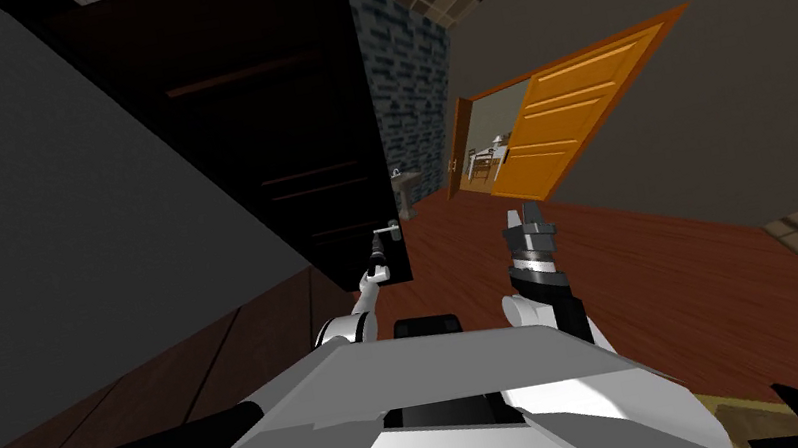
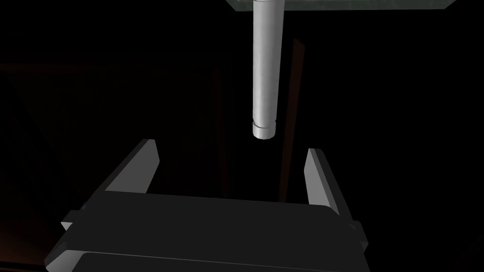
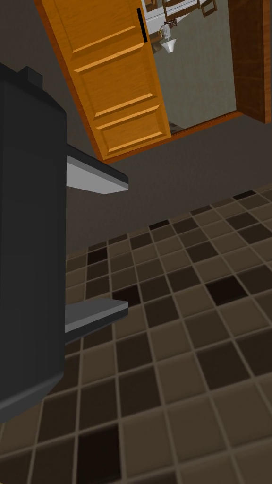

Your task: Push the door open

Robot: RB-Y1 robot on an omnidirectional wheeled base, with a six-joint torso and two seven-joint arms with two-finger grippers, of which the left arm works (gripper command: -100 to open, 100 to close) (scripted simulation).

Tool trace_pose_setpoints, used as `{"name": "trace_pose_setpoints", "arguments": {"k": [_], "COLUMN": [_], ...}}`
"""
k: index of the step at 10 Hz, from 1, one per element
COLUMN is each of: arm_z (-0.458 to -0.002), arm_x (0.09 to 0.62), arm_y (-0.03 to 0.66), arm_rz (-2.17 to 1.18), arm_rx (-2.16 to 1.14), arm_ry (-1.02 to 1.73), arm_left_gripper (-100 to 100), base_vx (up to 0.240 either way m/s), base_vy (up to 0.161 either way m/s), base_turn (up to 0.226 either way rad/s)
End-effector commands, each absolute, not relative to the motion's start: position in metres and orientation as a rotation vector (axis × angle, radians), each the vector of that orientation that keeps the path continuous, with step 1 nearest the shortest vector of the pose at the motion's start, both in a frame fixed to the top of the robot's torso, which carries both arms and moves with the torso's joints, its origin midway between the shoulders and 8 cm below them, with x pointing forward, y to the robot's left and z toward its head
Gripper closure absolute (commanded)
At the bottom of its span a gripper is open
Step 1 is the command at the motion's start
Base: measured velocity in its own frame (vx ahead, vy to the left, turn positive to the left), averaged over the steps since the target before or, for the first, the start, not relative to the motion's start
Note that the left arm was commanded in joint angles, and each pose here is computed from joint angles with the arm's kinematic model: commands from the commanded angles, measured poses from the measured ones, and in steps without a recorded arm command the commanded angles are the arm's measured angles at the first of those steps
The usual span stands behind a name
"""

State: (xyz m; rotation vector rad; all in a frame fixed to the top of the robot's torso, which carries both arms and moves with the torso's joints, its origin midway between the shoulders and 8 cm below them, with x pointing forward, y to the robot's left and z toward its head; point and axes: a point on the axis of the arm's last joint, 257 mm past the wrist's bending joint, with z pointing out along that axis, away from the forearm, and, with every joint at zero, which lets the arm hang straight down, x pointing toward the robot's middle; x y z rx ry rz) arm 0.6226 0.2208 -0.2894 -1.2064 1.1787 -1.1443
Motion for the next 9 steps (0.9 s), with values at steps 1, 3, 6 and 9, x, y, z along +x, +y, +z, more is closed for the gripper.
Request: {"name": "trace_pose_setpoints", "arguments": {"k": [1,3,6,9], "arm_z": [-0.287,-0.287,-0.292,-0.293], "arm_x": [0.624,0.624,0.621,0.621], "arm_y": [0.236,0.241,0.212,0.220], "arm_rz": [-1.123,-1.117,-1.160,-1.150], "arm_rx": [-1.194,-1.194,-1.228,-1.222], "arm_ry": [1.175,1.170,1.168,1.164], "arm_left_gripper": [-100,-100,-100,100], "base_vx": [0.191,0.263,0.190,0.006], "base_vy": [0.044,-0.058,-0.064,-0.004], "base_turn": [-0.020,-0.029,-0.017,-0.003]}}
